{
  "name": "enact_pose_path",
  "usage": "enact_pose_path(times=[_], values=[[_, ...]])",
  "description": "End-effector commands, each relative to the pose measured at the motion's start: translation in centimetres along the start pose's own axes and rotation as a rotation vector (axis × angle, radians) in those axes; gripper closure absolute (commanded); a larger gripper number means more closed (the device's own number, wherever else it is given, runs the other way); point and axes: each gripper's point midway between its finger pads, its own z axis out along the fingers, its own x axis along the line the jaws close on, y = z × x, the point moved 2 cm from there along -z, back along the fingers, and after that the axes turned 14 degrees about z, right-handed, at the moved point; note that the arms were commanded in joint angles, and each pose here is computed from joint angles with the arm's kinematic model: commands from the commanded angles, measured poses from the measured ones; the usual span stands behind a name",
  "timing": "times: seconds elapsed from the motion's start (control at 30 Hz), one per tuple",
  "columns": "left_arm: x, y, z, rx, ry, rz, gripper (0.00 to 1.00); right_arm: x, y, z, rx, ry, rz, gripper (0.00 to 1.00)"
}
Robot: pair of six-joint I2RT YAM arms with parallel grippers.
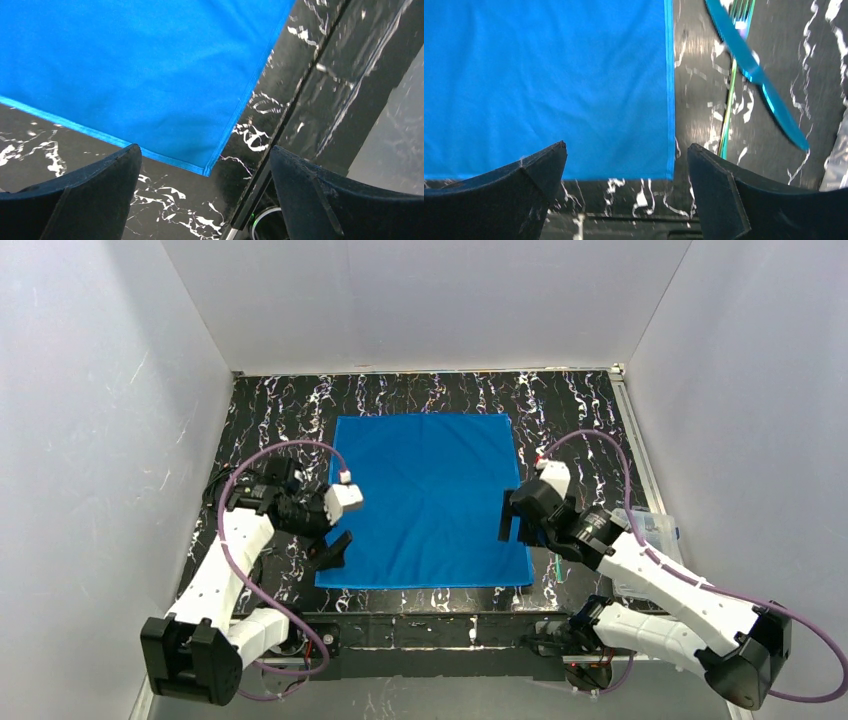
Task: Fold the napkin into a case and place the utensils inside
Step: Pick up the flattened napkin from the center of the board.
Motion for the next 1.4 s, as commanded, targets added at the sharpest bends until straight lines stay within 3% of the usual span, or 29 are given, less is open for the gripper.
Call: enact_pose_path(times=[0.0, 0.27, 0.4, 0.67, 0.87, 1.2, 1.37], values=[[-1.4, -2.4, 1.3, 0.108, -0.024, 0.150, 0.02, -3.4, -5.1, -0.4, 0.128, -0.120, 0.026, 0.01], [-2.2, -6.5, 3.3, 0.303, -0.099, 0.334, 0.02, -3.2, -8.0, 1.2, 0.198, -0.051, 0.017, 0.01], [-1.7, -8.5, 4.2, 0.365, -0.096, 0.422, 0.07, -2.8, -9.0, 2.2, 0.219, -0.001, 0.014, 0.01], [-0.4, -10.4, 5.8, 0.414, -0.049, 0.491, 0.23, -1.8, -9.8, 3.7, 0.212, 0.077, -0.023, 0.01], [-0.1, -10.5, 6.2, 0.421, -0.054, 0.475, 0.58, -1.3, -10.2, 4.8, 0.229, 0.081, -0.060, 0.06], [0.0, -10.0, 6.2, 0.395, -0.029, 0.456, 0.74, -3.8, -9.7, 3.3, 0.242, -0.049, -0.051, 0.05], [-0.1, -9.4, 6.0, 0.376, -0.022, 0.441, 0.77, -4.5, -10.8, 3.2, 0.282, -0.063, -0.007, 0.07]])
